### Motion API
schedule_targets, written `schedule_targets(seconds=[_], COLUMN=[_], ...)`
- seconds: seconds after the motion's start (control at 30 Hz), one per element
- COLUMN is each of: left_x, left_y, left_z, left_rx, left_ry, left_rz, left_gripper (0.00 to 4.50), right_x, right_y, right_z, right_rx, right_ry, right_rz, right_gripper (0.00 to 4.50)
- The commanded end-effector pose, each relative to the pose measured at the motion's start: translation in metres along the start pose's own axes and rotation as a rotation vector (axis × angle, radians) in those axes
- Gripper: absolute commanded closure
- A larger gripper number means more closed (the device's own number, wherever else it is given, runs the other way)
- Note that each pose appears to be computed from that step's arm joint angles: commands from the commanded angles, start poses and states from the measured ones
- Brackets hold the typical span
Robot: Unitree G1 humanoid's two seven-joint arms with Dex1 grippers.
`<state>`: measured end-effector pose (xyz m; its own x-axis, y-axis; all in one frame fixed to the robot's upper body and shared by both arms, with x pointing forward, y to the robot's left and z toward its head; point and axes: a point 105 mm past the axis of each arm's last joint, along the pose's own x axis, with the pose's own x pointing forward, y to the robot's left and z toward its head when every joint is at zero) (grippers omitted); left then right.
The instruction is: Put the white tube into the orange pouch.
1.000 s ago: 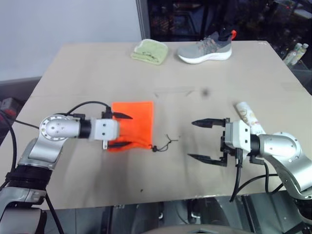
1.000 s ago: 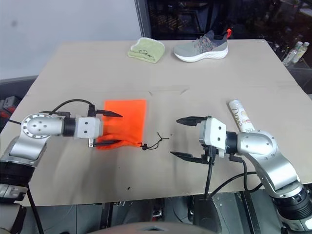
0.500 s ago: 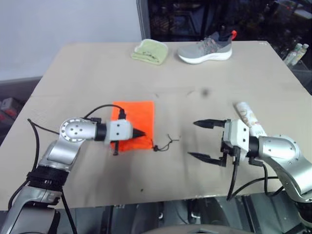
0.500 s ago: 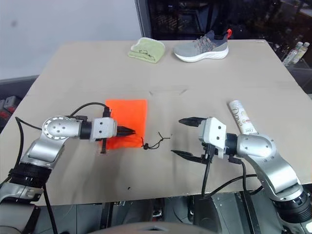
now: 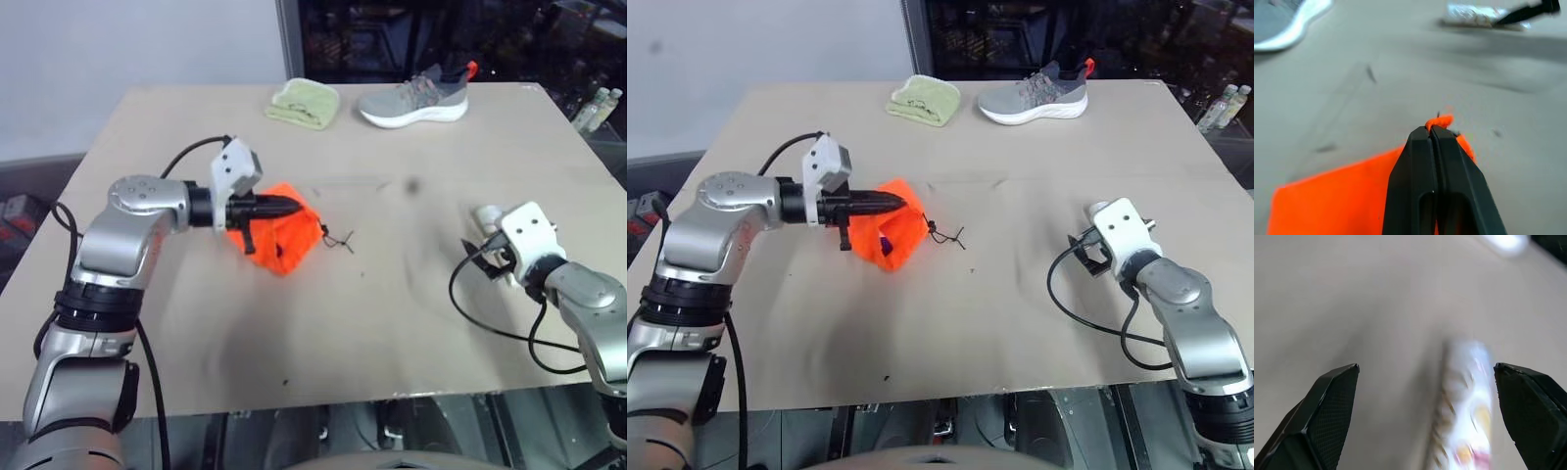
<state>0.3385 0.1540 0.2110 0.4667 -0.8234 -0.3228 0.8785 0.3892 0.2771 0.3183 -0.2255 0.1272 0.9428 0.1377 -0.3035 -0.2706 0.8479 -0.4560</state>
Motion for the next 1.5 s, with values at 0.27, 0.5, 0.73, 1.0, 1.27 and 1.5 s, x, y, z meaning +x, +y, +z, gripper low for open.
schedule_targets(seconds=[0.27,0.5,0.73,1.0,1.27,1.5], left_x=[0.001,-0.003,-0.006,-0.016,-0.010,-0.005], left_y=[0.008,0.010,0.013,0.009,0.002,-0.010], left_z=[0.028,0.028,0.027,0.021,0.026,0.028], left_rx=[0.006,-0.035,-0.075,-0.074,-0.038,-0.012], left_ry=[-0.062,-0.079,-0.088,-0.070,-0.064,-0.058], left_rz=[0.114,0.149,0.165,0.123,0.096,0.051], left_gripper=[4.48,4.50,4.50,4.50,4.50,4.50], right_x=[0.015,0.014,-0.004,-0.012,-0.006,0.013], right_y=[-0.027,-0.019,0.016,0.117,0.158,0.168], right_z=[-0.044,-0.028,0.037,0.106,0.128,0.142], right_rx=[0.142,0.198,0.090,-0.074,-0.161,-0.148], right_ry=[0.237,0.175,-0.099,-0.334,-0.409,-0.405], right_rz=[-0.085,0.011,0.218,0.595,0.793,0.800], right_gripper=[0.00,2.76,2.76,2.76,2.76,2.76])
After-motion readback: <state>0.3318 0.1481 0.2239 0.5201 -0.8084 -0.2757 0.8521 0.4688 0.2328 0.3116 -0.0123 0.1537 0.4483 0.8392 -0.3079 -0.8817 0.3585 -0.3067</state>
